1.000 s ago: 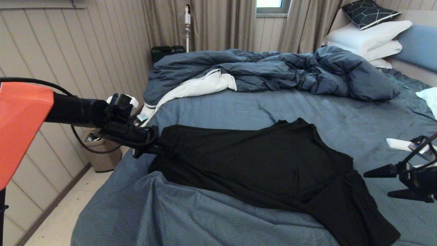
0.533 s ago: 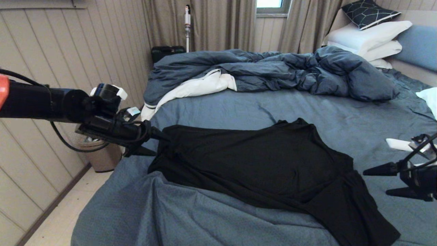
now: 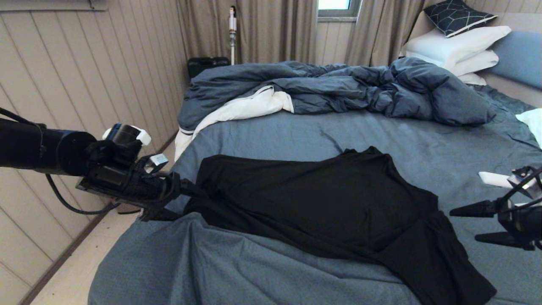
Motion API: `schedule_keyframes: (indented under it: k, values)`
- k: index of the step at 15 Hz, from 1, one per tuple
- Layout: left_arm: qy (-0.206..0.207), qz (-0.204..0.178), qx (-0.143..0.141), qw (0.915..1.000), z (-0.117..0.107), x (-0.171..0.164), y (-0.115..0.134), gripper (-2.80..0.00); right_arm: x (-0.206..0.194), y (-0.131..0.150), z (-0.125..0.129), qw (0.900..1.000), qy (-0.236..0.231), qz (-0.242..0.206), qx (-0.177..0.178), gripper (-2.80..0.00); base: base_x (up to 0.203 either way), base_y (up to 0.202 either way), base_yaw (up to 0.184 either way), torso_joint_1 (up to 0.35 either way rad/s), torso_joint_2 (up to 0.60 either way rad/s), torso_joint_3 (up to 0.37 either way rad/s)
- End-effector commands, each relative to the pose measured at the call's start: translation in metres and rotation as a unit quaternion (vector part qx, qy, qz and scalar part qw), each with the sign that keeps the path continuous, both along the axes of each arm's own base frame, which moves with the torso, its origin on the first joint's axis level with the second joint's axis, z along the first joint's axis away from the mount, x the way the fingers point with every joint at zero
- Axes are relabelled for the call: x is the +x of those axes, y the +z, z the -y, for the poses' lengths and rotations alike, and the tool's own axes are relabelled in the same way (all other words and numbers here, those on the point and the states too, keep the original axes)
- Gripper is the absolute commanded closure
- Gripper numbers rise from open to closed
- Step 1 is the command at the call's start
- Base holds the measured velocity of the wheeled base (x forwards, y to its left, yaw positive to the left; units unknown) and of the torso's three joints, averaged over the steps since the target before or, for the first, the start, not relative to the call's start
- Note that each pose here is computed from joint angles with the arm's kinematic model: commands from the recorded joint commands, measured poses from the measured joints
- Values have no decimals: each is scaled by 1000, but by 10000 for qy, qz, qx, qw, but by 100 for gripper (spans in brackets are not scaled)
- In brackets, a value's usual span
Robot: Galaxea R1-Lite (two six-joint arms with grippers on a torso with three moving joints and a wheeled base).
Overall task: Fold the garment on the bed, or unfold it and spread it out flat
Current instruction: Fold the black T-shirt
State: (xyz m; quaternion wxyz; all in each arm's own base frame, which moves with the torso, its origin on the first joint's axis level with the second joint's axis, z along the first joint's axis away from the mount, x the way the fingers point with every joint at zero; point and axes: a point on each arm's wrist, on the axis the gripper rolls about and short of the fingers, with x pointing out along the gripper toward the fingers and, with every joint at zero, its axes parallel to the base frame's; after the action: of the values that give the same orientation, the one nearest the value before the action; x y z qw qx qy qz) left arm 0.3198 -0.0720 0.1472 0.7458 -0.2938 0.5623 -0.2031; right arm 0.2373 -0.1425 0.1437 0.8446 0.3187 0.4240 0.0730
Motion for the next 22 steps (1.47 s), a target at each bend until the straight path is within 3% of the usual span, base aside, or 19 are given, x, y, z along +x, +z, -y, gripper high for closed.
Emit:
schedule_keyframes:
  k: [1, 4, 8, 13, 17, 22]
  values:
    - [-2, -175, 4, 9998, 0, -2, -12, -280, 0, -3, 1, 10000, 11, -29, 86, -280, 0, 0, 0, 0, 0, 0]
    - [-27, -398, 28, 9992, -2, -15, -26, -280, 1, -6, 3, 10000, -12, 27, 49, -280, 0, 0, 0, 0, 0, 0]
    - [-328, -668, 187, 9971, -9, -60, -49, -280, 7, -16, 7, 10000, -5, -28, 83, -280, 0, 0, 0, 0, 0, 0]
    - [-700, -553, 289, 9956, -8, -102, -43, -280, 10, -27, 10, 9999, 5, -92, 122, -280, 0, 0, 0, 0, 0, 0]
    - [-1353, -654, 396, 9879, 5, -149, -47, -280, 11, -28, 10, 9999, 10, -106, 132, -280, 0, 0, 0, 0, 0, 0]
    - [-1057, -41, 606, 9925, 5, -140, -22, -280, 12, -30, 11, 9998, 11, -112, 142, -280, 0, 0, 0, 0, 0, 0]
